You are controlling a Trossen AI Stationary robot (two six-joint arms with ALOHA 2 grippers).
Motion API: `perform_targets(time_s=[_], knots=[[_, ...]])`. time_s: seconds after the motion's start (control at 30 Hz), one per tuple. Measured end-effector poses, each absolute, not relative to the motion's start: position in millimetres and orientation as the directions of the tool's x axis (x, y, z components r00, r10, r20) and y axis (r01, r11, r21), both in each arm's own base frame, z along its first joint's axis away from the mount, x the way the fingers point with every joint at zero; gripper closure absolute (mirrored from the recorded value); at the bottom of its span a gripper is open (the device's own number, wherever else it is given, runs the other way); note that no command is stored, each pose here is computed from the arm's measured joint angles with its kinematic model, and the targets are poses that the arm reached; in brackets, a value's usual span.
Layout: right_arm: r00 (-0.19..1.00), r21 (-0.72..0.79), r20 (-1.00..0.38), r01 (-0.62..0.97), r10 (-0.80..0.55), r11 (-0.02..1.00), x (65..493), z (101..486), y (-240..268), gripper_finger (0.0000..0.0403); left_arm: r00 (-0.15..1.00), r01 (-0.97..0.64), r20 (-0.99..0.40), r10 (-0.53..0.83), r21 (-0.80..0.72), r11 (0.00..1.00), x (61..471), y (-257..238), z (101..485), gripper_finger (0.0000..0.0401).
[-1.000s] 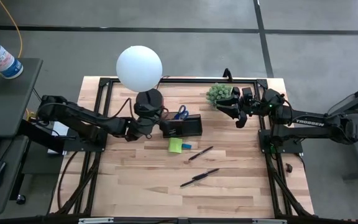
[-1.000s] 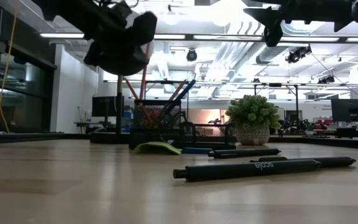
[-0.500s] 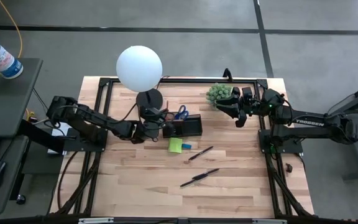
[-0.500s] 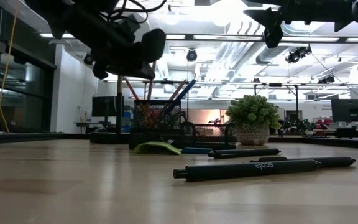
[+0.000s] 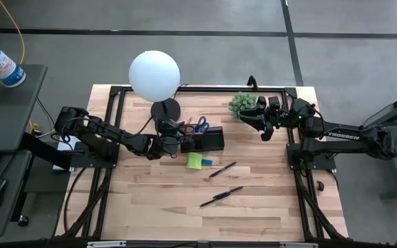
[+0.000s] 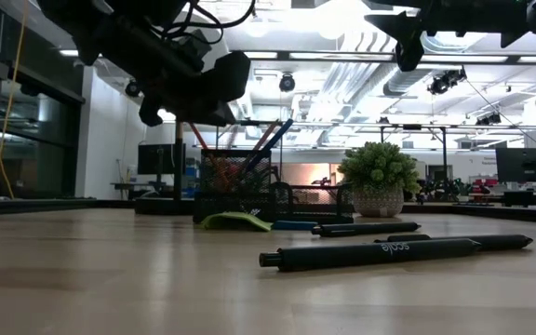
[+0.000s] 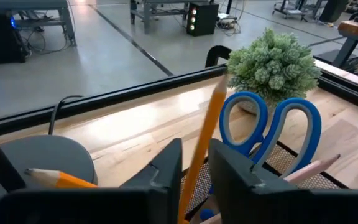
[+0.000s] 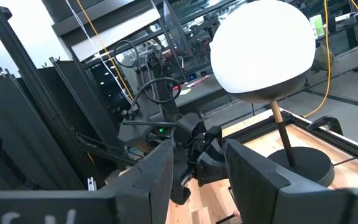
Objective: Pick and place office supplies into organizer
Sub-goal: Put the orange pencil into the top left side of the desk organizer, then put the top black pen into the top left side of the desk organizer
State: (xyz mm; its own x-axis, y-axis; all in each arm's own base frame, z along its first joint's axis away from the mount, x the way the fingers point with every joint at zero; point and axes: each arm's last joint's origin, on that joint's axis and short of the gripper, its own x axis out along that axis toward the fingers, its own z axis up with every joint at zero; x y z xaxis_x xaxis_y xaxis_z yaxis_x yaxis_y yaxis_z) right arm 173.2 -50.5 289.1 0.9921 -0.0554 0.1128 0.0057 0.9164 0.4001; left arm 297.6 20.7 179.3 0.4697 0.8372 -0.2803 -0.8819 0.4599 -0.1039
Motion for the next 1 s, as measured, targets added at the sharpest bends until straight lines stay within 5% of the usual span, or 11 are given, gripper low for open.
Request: perform_targets(time_s=[0.3,0.57,1.0], knots=[[0.992,0.400,0.112,0.006,-0.056,0.917,173.2,289.1,-50.5,0.0265,0.481,-0.877,-0.268,0.835,-0.138,0.460,299.0,20.4,181.4,0.0276],[0.992,0.393,0.113,0.011,-0.060,0.920,173.0,289.1,-51.3,0.0265,0.618,-0.776,-0.209,0.758,-0.318,0.544,306.9,18.1,196.7,0.0271],[0.995,0.388,-0.063,-0.047,0.077,0.920,173.5,271.4,-46.9,0.0265,0.937,-0.349,-0.187,0.296,-0.435,0.830,318.2,-15.7,233.7,0.0273]])
